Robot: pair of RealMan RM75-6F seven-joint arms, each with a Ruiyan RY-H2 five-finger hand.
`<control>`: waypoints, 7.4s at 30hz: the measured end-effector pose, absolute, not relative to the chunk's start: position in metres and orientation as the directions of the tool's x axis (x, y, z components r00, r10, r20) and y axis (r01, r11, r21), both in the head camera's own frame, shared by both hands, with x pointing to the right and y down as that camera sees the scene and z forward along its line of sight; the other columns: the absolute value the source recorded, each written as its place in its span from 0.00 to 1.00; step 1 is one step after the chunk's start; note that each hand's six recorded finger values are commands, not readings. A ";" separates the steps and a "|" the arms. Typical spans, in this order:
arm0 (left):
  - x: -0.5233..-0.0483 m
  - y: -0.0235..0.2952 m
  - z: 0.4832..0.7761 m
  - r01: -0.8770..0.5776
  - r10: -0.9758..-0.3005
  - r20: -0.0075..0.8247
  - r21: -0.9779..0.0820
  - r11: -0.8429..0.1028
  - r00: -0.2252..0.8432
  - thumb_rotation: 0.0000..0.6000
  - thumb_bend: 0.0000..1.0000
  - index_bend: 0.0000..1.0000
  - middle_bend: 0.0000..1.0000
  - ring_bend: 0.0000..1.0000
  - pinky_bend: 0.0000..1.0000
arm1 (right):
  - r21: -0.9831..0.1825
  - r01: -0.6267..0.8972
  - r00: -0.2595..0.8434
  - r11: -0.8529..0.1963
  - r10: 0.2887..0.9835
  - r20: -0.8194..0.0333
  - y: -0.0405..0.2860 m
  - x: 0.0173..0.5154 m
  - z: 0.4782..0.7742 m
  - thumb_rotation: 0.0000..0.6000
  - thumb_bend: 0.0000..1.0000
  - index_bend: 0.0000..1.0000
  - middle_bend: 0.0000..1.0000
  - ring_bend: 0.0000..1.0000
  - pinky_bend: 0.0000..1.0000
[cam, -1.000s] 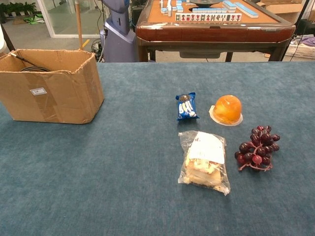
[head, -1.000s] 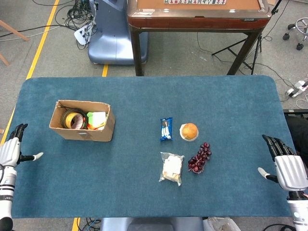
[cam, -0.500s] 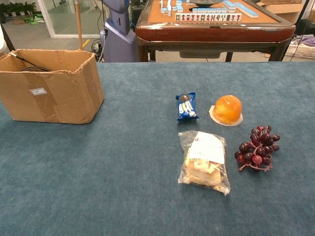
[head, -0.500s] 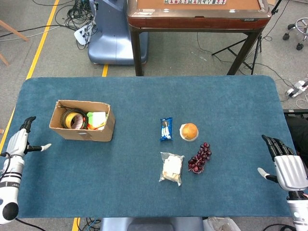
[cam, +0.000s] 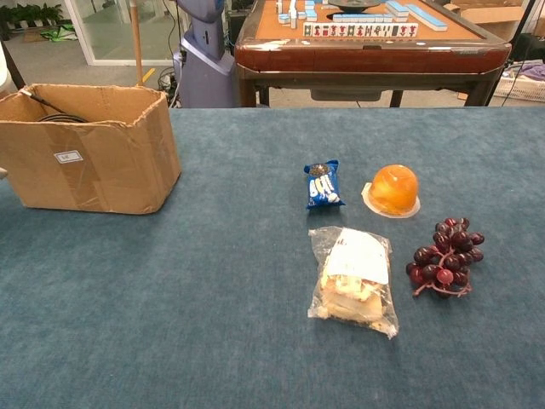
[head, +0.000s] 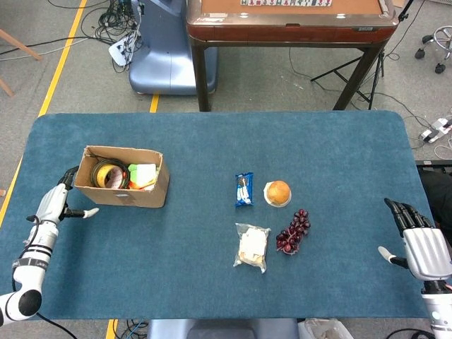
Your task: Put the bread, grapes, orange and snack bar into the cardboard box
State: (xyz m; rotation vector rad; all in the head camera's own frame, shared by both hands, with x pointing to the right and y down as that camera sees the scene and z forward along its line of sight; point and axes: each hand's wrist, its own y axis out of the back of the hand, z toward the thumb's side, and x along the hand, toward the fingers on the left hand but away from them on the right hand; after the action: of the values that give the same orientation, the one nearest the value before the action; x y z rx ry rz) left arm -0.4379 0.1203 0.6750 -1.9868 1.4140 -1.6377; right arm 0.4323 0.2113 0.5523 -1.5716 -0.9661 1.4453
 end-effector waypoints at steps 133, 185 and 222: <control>-0.482 0.261 0.609 -0.036 -0.777 0.617 -0.785 -0.618 -0.125 1.00 0.00 0.04 0.06 0.06 0.12 | -0.776 -0.517 0.700 -0.361 0.343 -0.626 0.186 0.183 0.632 1.00 0.00 0.14 1.00 1.00 1.00; -0.490 0.266 0.606 -0.031 -0.770 0.620 -0.781 -0.623 -0.151 1.00 0.00 0.04 0.08 0.06 0.12 | -0.761 -0.541 0.712 -0.359 0.286 -0.641 0.199 0.125 0.671 1.00 0.05 0.58 1.00 1.00 1.00; -0.490 0.267 0.607 -0.031 -0.765 0.625 -0.777 -0.628 -0.156 1.00 0.00 0.04 0.08 0.06 0.12 | -0.985 -0.083 0.702 -0.152 0.693 -0.166 0.075 0.106 0.545 1.00 0.05 0.58 1.00 1.00 1.00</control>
State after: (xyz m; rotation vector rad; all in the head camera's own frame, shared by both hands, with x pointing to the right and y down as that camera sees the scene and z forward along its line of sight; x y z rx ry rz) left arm -0.4895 0.2669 0.6074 -1.5941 0.9080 -1.8375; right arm 0.1063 0.0753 0.5446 -1.5910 -0.5097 0.7305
